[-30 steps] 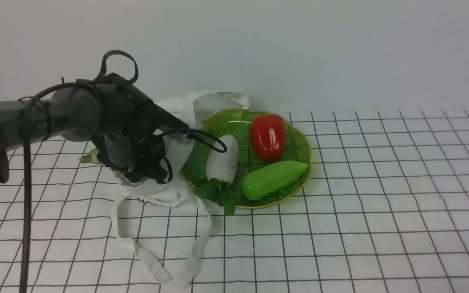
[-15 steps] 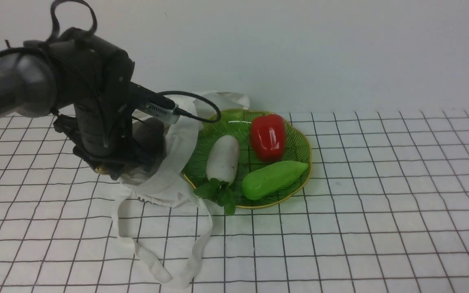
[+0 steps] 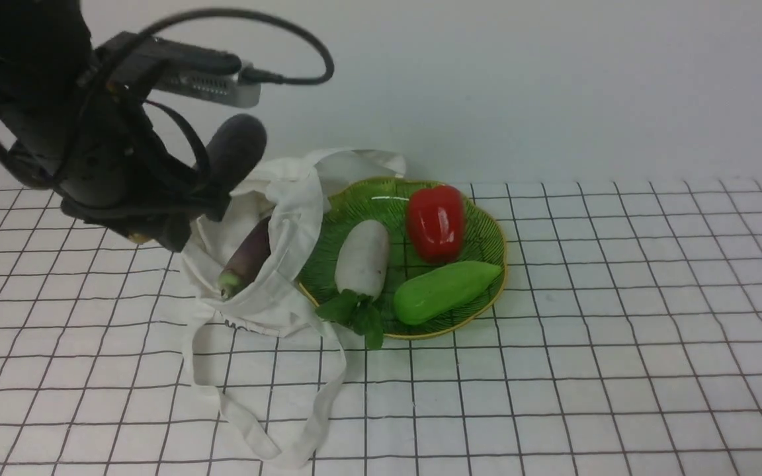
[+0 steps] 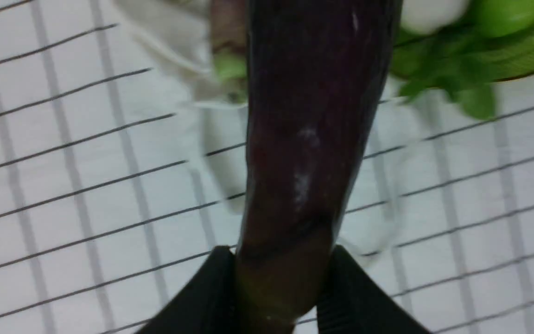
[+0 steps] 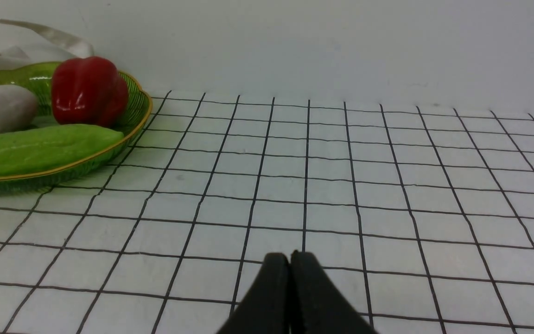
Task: Take vegetables from bag on white checkered tablecloth place on plate.
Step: 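Take the eggplant out of the bag and place it in the plate with the left gripper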
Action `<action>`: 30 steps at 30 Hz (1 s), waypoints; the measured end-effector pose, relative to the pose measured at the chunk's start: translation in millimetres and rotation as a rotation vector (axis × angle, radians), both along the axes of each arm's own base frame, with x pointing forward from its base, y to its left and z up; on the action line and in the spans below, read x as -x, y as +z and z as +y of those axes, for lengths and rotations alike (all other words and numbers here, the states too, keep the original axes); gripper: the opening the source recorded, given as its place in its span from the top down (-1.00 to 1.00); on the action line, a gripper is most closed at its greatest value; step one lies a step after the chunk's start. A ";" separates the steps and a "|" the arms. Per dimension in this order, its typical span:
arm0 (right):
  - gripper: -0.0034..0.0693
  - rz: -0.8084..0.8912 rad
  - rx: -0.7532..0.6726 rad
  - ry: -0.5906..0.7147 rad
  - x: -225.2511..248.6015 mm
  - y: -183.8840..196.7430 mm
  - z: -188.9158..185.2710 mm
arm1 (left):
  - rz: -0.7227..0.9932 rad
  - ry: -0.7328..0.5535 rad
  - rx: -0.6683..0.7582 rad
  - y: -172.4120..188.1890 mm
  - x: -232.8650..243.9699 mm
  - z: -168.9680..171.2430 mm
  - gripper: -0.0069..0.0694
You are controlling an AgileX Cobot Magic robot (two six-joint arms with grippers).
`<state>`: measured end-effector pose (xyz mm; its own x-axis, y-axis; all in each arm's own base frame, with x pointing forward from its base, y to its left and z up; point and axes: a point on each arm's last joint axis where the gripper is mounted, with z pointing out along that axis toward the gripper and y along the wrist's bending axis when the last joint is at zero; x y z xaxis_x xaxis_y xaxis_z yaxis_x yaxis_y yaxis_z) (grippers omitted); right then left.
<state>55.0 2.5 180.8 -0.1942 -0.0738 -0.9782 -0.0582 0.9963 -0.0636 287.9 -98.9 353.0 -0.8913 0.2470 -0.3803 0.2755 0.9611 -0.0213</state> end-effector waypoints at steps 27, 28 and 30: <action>0.95 0.000 0.000 0.000 0.0 0.0 0.0 | -0.031 0.106 0.305 -131.8 -78.9 -113.4 -0.19; 0.95 0.000 0.000 0.000 0.0 0.0 0.0 | -0.030 0.109 0.306 -131.8 -78.9 -113.4 -0.27; 0.95 0.000 0.000 0.000 0.0 0.0 0.0 | -0.028 0.111 0.307 -131.8 -78.8 -113.4 -0.44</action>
